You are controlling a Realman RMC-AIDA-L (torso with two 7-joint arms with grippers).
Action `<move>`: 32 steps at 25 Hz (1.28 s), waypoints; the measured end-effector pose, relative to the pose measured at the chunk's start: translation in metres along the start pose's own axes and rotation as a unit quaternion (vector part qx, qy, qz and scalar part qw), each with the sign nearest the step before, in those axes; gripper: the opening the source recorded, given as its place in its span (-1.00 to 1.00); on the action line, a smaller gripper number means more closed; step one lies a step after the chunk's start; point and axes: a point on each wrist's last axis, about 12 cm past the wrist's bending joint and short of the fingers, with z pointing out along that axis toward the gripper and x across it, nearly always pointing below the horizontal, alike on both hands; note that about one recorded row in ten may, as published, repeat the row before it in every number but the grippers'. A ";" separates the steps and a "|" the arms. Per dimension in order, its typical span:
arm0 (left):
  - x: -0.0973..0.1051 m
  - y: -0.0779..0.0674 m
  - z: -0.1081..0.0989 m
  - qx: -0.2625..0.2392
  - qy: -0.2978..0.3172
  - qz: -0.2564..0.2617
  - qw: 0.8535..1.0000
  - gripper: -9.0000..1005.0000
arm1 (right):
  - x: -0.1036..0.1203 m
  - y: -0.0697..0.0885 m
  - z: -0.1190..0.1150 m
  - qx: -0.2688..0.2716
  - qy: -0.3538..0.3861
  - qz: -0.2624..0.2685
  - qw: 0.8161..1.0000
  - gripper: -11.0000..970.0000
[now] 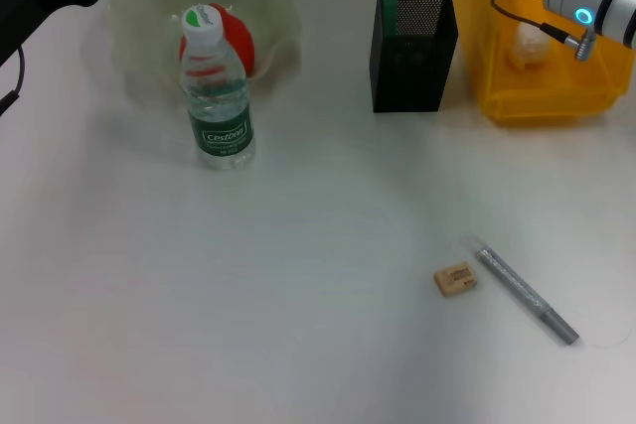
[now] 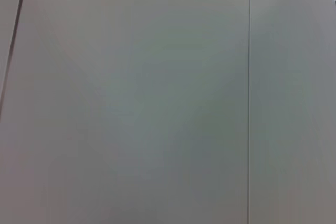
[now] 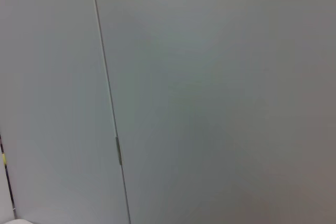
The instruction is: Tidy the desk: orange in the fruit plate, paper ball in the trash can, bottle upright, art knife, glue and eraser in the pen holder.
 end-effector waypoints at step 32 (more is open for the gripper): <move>-0.016 -0.009 0.022 0.055 -0.032 -0.034 0.997 0.46 | -0.046 0.041 -0.070 -0.251 0.438 -0.071 0.860 -0.16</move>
